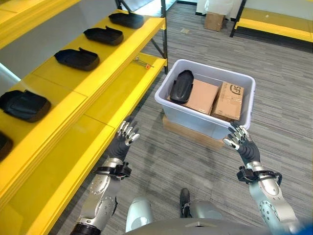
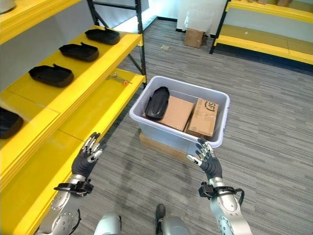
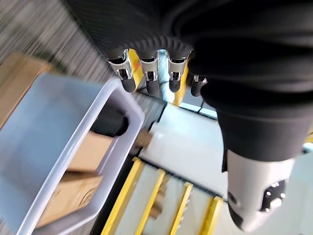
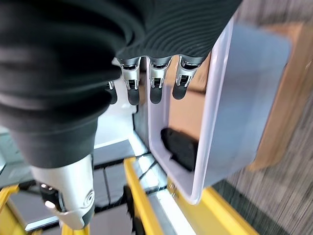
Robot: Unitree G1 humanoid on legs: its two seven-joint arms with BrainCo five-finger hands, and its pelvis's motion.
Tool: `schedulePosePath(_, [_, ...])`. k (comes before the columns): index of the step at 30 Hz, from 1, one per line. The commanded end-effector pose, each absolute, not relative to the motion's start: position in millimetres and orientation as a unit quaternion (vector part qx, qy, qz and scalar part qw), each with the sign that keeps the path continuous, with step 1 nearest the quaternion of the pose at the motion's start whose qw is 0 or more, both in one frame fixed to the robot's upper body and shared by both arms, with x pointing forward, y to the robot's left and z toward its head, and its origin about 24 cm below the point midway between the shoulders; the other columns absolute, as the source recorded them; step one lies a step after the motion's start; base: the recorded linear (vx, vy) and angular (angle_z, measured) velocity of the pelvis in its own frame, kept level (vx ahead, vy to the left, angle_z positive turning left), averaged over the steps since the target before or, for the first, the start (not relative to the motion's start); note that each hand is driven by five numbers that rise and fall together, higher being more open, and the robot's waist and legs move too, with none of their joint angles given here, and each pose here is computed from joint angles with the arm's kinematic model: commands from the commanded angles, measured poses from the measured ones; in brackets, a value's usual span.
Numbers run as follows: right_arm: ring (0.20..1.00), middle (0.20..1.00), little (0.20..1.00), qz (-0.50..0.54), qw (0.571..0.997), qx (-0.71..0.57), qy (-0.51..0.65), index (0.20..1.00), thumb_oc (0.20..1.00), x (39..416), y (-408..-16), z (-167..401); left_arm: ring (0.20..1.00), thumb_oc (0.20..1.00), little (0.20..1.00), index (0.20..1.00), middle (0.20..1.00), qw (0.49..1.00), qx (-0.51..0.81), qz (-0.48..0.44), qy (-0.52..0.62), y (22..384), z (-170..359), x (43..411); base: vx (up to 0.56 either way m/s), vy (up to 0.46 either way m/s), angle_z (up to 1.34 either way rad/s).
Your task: Move parts from the plastic box to the shelf.
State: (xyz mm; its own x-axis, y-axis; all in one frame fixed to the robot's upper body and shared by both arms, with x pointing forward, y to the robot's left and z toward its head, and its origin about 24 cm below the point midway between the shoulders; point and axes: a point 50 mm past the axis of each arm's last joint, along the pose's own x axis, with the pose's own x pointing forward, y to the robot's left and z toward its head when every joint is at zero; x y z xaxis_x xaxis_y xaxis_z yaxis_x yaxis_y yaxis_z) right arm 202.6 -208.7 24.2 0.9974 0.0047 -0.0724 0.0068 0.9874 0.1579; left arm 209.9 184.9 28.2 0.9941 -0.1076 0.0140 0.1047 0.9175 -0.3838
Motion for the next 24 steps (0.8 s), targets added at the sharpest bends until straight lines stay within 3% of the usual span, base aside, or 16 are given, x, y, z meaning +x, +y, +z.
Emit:
schedulePosePath(1, [1.0,1.0,1.0,0.008,0.996,0.084,-0.034,1.0,1.0,213.4,-214.2,48.6,1.0,1.0,1.0,1.0,1.0,0.979,-0.188,-0.068,-0.049,192.3,47.6,208.7,0.26,0.145,-0.73])
schedulePosePath(14, [1.0,1.0,1.0,0.046,0.994,0.093,0.017,1.0,1.0,204.7,-199.0,29.7,1.0,1.0,1.0,1.0,1.0,0.982,-0.163,-0.073,-0.063,198.9,52.8,210.0,0.25,0.225,-0.72])
schedulePosePath(24, [1.0,1.0,1.0,0.061,0.99,0.123,0.021,1.0,1.0,208.3,-184.0,26.2,1.0,1.0,1.0,1.0,1.0,0.988,-0.123,-0.074,-0.062,202.9,56.7,214.7,0.11,0.221,-0.04])
